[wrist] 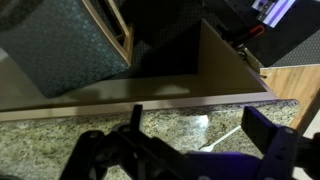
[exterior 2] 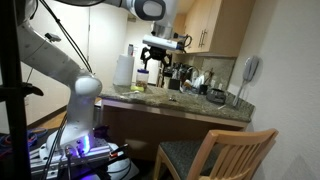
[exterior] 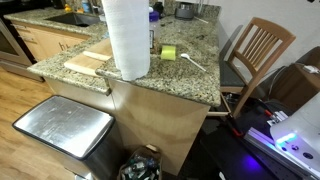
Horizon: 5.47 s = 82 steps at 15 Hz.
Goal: Place the spoon on top of the paper towel roll
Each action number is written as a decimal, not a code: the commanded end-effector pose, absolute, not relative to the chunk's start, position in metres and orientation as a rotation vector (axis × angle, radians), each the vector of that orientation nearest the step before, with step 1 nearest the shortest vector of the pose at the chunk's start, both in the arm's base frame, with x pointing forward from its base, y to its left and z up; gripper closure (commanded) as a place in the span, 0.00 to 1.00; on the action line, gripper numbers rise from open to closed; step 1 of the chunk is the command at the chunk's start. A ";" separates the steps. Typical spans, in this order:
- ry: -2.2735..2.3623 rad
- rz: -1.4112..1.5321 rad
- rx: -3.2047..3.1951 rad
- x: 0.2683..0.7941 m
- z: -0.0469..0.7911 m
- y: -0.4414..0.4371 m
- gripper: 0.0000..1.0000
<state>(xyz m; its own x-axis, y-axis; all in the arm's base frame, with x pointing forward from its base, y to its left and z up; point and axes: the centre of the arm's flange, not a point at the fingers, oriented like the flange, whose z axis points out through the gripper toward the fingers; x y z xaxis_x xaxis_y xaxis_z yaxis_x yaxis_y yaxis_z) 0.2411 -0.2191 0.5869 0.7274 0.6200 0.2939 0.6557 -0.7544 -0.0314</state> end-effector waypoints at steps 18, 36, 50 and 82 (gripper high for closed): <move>-1.882 -0.578 -2.387 0.117 0.800 -0.225 0.00; -2.449 -0.137 -1.842 0.199 0.640 0.061 0.00; -2.291 -0.190 -2.081 0.273 0.555 0.161 0.00; -0.857 -0.377 -2.952 0.378 0.342 0.186 0.00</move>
